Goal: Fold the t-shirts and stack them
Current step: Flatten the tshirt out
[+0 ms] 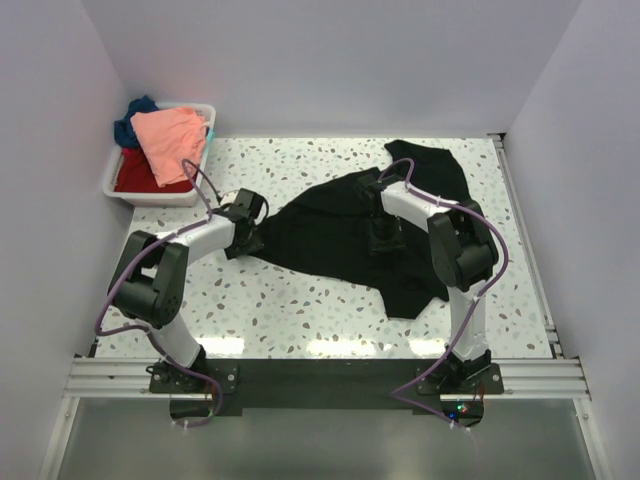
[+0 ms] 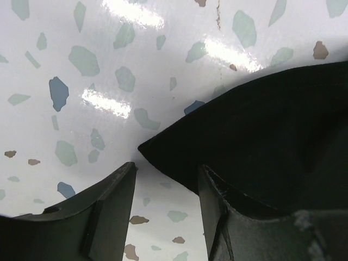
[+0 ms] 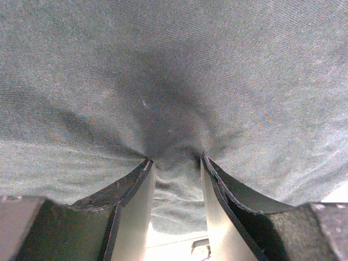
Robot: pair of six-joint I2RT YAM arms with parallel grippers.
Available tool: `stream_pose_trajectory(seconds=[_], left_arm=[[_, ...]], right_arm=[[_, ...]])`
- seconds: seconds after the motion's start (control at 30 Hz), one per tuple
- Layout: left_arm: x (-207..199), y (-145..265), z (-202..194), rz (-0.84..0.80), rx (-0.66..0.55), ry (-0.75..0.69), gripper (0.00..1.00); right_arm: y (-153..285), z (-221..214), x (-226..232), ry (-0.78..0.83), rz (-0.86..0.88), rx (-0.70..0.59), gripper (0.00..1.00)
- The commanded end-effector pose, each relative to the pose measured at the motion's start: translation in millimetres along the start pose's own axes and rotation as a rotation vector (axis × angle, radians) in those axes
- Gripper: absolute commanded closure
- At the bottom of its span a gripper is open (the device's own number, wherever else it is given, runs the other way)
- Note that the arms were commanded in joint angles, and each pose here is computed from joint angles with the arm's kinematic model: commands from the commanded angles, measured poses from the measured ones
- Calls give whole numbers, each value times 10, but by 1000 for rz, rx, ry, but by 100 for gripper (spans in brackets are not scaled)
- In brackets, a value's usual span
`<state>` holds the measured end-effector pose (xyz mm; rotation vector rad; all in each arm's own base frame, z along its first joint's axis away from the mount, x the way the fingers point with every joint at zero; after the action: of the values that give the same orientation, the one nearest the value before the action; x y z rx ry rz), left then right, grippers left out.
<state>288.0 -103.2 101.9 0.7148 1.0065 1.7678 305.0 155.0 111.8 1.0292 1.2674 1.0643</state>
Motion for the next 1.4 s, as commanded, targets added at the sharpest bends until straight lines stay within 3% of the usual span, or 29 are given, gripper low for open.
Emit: stream_pose_trajectory(seconds=[0.0, 0.57, 1.1, 1.23, 1.37], left_arm=[[57, -157, -79, 32, 20, 26, 46], [51, 200, 236, -30, -125, 95, 47], [46, -250, 125, -69, -42, 123, 50], [24, -289, 107, -78, -23, 116, 62], [23, -272, 126, -74, -21, 107, 89]], right_arm=[[-349, 148, 118, -26, 6, -50, 55], [-380, 167, 136, -27, 3, -45, 55], [-375, 175, 123, -25, -11, -36, 55], [-359, 179, 120, -23, -19, -41, 56], [-351, 182, 119, -28, -21, -44, 55]])
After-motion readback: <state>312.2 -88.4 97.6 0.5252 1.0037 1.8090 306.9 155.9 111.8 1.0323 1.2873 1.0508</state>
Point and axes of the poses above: each gripper's point midway between its finger pads, its own y axis back along the fingers, its own x axis along the line the jaws close on, z = x × y, the point moved 10 cm from there along y, back along the fingers, and after that the axes turned 2 degrees about -y, right-handed, at the moved point
